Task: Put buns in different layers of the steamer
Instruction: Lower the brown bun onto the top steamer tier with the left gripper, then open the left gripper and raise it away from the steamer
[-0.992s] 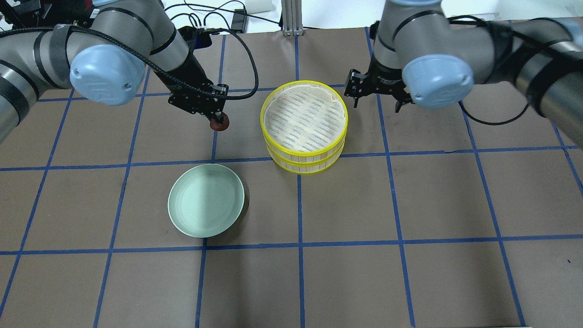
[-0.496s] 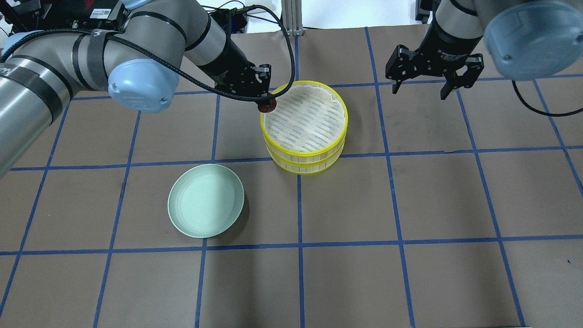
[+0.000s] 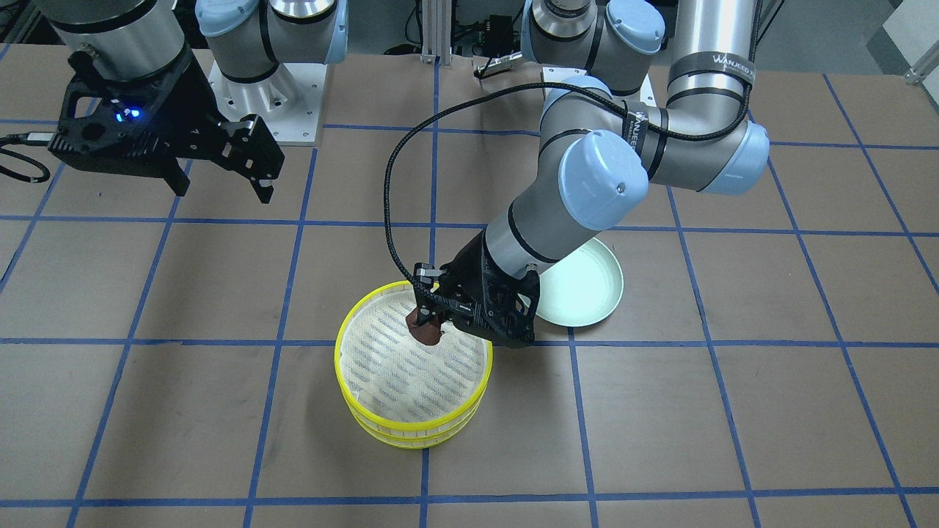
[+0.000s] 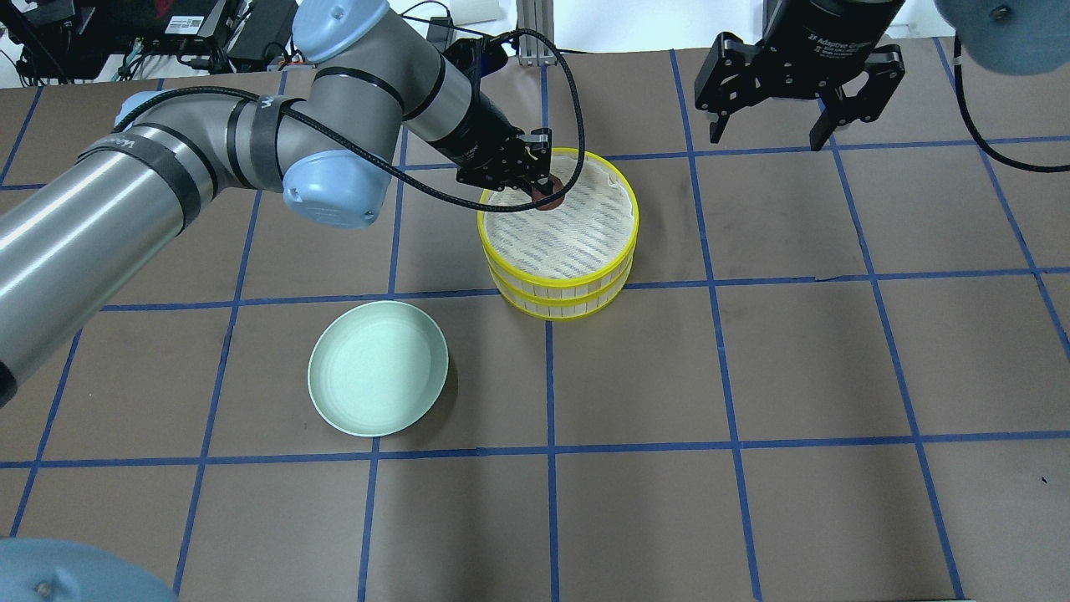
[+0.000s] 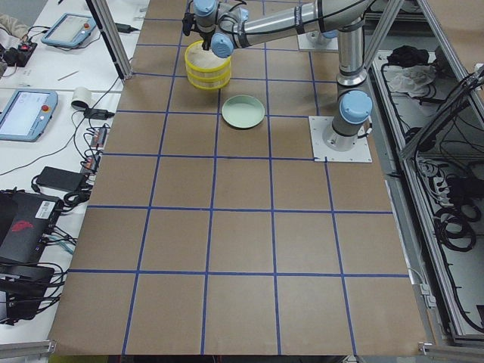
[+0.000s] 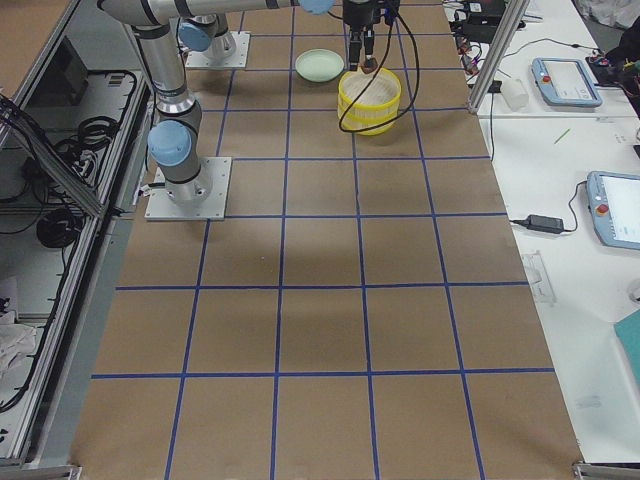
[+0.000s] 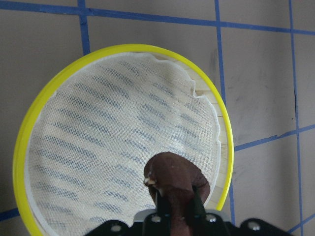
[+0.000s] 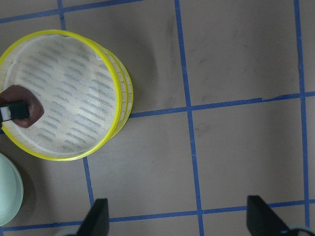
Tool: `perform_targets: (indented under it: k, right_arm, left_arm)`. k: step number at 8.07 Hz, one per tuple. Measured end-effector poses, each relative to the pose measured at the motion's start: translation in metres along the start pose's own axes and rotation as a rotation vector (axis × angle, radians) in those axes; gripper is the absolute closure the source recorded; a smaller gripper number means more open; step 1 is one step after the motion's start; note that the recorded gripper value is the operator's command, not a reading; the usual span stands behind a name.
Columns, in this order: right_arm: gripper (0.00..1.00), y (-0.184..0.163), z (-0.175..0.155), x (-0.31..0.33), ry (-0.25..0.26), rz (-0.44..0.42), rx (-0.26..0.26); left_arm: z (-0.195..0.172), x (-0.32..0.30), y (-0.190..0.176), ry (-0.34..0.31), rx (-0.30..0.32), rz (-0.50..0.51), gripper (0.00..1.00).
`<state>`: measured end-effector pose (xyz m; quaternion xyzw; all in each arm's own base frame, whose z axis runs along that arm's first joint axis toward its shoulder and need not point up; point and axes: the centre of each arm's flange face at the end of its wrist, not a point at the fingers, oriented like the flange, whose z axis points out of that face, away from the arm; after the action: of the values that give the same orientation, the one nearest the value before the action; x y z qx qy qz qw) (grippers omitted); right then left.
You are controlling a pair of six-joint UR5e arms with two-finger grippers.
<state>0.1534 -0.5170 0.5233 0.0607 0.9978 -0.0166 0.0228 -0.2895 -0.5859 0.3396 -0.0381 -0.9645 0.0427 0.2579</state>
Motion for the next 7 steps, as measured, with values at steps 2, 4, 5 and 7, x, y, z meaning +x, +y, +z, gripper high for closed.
perform_targets:
  k: [2, 4, 5, 7]
  right_arm:
    - [0.00, 0.009, -0.002, -0.017, 0.018, -0.036, 0.002]
    - [0.00, 0.011, 0.001, -0.020, 0.044, -0.047, -0.002]
    - [0.00, 0.011, 0.001, -0.020, 0.047, -0.048, -0.002]
    - [0.00, 0.011, 0.002, -0.020, 0.049, -0.048, -0.004]
  left_arm:
    - [0.019, -0.007, -0.005, 0.003, -0.008, -0.003, 0.00]
    - [0.023, -0.008, -0.006, 0.004, -0.011, -0.006, 0.00]
    - [0.023, -0.008, -0.006, 0.004, -0.011, -0.015, 0.00]
    - [0.022, -0.008, -0.007, 0.004, -0.009, -0.028, 0.00]
